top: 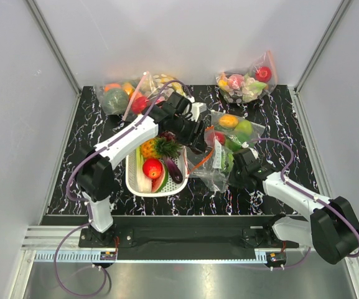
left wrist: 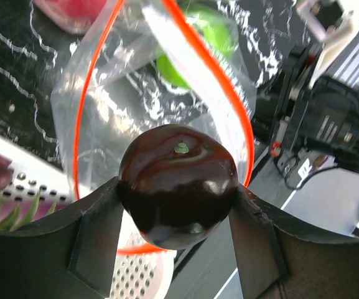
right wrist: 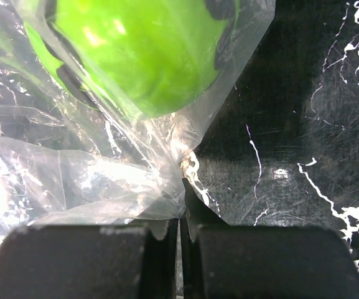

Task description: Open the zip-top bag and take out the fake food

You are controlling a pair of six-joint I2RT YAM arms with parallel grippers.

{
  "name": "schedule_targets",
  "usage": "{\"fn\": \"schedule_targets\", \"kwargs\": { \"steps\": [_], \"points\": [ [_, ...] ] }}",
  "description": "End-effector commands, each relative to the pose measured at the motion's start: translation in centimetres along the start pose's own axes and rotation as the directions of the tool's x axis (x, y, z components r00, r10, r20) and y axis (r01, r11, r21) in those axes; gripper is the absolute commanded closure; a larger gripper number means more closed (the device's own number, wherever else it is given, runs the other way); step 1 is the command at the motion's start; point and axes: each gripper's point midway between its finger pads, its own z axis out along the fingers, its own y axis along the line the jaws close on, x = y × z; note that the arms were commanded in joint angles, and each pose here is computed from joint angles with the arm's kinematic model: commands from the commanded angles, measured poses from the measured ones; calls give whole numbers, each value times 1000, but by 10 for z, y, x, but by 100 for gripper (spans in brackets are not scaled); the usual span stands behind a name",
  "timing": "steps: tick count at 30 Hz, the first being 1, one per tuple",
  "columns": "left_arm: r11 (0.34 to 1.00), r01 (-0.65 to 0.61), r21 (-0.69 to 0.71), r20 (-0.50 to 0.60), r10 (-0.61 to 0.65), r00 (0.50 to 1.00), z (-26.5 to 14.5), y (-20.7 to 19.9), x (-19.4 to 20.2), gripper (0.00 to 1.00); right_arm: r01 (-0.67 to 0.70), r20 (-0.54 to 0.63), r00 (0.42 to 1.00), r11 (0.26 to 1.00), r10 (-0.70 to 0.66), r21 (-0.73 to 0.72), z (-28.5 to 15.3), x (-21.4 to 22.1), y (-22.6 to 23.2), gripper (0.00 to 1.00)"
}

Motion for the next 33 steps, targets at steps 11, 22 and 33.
{"fn": "schedule_targets", "kwargs": {
  "steps": [11, 22, 33],
  "points": [
    [978, 16, -208, 293, 47, 955, -125, 34, -20, 35, -15, 34, 999, 999, 14, 35, -5, -4, -8, 100],
    [888, 252, -385, 343, -116, 932, -140, 128, 2, 35, -6, 32, 999, 1000, 6, 24, -4, -7, -4, 100],
    [853, 330, -404, 380, -172, 909, -127, 190, -15, 35, -5, 27, 1000, 1000, 4, 17, -5, -7, -2, 100]
  ]
}}
